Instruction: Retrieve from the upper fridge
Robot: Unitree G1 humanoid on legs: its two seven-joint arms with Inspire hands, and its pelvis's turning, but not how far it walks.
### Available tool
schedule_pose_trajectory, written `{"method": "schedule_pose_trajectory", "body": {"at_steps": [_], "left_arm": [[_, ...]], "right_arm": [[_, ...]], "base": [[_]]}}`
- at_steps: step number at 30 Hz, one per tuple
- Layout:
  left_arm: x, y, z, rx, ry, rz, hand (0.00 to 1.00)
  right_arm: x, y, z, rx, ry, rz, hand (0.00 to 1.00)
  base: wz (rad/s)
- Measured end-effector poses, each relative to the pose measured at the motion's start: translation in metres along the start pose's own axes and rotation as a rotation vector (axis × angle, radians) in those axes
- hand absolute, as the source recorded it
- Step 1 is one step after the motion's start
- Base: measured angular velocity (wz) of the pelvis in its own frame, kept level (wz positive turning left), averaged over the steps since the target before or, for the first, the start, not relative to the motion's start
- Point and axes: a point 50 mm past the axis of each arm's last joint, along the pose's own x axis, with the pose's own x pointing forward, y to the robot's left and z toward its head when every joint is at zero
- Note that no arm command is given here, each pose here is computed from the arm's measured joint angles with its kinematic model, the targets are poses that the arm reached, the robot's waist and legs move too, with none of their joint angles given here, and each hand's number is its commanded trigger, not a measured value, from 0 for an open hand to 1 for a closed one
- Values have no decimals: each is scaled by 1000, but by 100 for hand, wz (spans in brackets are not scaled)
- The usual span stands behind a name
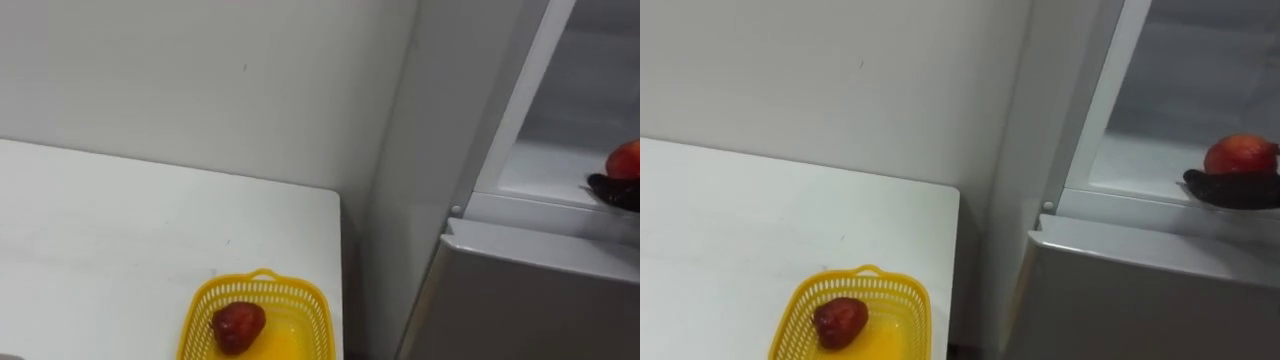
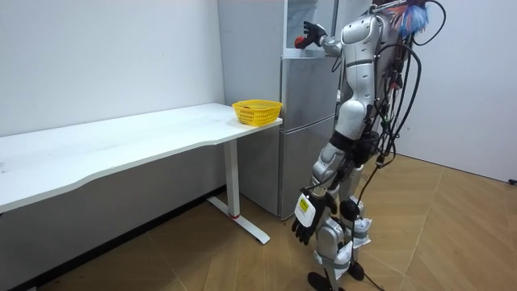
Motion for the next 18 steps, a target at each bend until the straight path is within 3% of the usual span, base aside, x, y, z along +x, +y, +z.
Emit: {"method": "schedule_pose_trajectory", "body": {"at_steps": [18], "left_arm": [[-1, -3, -8, -15, 20, -31, 0]], "right_arm": [[-1, 3, -11, -7, 50, 95, 0]], "base": [[1]]}}
